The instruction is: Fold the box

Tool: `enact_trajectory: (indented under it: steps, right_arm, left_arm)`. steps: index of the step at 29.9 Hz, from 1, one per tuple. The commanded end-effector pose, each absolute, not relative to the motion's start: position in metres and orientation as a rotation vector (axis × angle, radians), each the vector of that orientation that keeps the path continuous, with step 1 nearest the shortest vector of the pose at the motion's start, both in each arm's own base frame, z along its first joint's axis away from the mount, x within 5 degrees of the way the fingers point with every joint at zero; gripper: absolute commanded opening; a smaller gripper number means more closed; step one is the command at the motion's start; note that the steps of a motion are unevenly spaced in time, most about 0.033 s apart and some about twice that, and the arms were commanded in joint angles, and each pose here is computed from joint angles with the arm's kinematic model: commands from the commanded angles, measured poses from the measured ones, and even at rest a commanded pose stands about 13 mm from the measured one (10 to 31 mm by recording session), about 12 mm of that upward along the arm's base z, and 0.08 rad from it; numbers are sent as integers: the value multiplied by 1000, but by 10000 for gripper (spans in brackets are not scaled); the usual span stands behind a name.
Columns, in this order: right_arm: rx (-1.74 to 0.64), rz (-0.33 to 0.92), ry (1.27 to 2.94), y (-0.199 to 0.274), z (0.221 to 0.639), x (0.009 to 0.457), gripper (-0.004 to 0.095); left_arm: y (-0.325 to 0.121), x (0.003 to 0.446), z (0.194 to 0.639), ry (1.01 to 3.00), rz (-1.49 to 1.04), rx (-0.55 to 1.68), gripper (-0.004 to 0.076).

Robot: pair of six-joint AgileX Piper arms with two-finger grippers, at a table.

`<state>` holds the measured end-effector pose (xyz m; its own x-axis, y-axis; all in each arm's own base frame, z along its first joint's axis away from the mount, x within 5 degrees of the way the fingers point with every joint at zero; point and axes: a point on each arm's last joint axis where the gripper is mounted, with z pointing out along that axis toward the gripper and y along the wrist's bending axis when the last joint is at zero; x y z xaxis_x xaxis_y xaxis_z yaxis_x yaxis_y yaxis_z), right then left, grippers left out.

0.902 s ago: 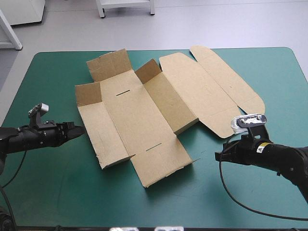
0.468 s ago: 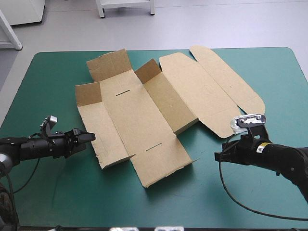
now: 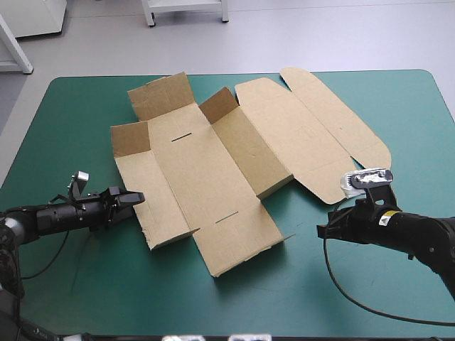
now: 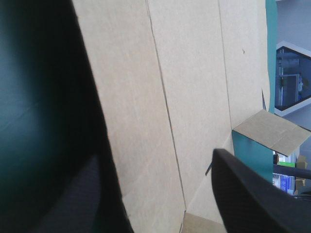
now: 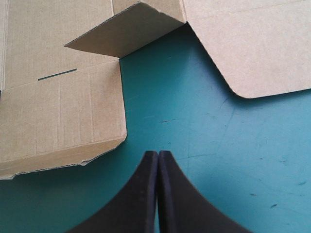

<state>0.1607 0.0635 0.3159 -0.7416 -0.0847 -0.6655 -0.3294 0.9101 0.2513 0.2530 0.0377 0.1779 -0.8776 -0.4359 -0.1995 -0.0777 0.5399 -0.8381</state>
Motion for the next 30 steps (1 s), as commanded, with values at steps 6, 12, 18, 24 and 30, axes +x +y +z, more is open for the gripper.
enact_trajectory:
  steps: [6,12,18,24,30]
  right_arm:
    - [-276,490,2301,65,332,163,-19]
    - [-270,496,2313,65,331,162,-19]
    - [-269,498,2317,65,331,162,-19]
    - [-269,498,2317,65,331,162,-19]
    - [-273,489,2317,65,331,162,-19]
  left_arm:
    - [20,275,193,2315,-1365,-292,458]
    - [-4,296,200,2319,-1336,-243,454]
    - [-8,299,202,2327,-1330,-222,367]
    - [-8,298,202,2341,-1338,-230,148]
    - [-10,296,202,2352,-1370,-221,-8]
